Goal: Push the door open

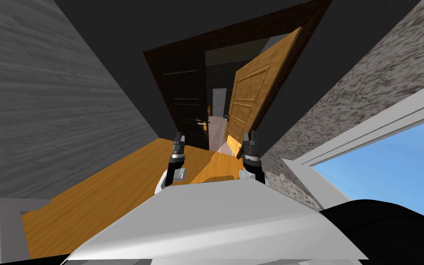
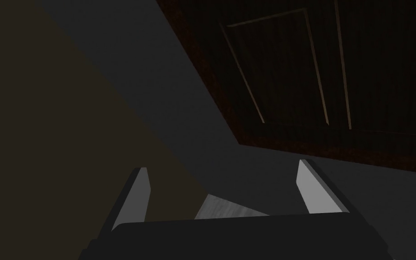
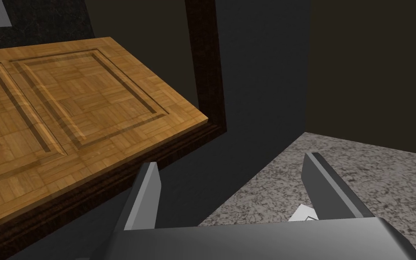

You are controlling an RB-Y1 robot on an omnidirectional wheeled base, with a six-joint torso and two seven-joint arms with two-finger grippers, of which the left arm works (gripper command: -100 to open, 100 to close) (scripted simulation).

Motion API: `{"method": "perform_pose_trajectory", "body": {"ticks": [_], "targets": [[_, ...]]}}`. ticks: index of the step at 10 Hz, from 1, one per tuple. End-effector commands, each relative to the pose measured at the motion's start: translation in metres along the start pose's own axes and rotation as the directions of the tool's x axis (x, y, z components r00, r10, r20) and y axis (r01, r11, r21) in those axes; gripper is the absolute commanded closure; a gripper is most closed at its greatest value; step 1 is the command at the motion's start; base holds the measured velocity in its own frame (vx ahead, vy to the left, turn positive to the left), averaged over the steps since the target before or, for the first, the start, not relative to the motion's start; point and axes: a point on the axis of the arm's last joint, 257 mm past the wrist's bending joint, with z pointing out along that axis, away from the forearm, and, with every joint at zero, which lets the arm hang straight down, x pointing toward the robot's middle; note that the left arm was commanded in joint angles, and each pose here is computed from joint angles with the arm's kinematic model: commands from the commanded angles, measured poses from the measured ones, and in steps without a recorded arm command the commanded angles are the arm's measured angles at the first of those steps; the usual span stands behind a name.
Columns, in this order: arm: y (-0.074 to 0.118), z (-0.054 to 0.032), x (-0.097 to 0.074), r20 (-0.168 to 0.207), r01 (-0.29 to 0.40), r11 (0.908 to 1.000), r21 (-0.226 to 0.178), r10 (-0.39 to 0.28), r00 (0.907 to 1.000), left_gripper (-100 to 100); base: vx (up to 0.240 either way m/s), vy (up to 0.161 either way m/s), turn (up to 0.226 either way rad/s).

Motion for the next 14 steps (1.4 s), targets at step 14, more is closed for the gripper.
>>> {"method": "perform_pose_trajectory", "body": {"ticks": [14], "targets": [[0.123,0.0117,0.057,-0.096,0.091,0.9730,-0.212,-0.113,0.9889,-100,0.089,0.043,-0.016]]}}
